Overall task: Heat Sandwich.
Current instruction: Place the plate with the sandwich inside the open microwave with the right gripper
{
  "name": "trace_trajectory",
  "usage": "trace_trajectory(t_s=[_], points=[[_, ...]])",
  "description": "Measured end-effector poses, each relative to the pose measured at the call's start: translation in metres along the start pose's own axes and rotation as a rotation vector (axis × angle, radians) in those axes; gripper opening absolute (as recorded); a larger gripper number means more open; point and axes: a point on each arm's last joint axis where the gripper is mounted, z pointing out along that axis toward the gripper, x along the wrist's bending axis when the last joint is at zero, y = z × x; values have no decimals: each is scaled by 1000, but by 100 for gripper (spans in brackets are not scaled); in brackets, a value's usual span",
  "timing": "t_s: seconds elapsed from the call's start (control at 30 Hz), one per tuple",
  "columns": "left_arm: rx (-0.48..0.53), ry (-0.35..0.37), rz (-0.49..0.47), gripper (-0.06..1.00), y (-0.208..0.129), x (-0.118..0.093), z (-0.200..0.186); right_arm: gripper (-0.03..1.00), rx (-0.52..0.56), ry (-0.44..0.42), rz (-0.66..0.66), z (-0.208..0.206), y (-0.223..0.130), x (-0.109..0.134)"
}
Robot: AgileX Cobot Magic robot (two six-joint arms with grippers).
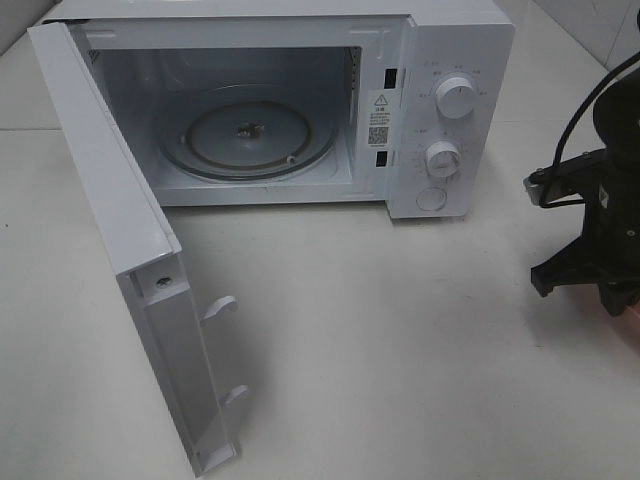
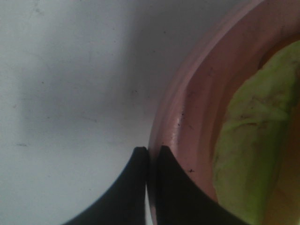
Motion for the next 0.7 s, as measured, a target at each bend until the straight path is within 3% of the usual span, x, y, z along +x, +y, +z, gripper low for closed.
trace_trajectory(t_s=[0.7], points=[[0, 0, 0, 99, 0, 0, 0, 4, -46, -42, -128, -64, -28, 28]])
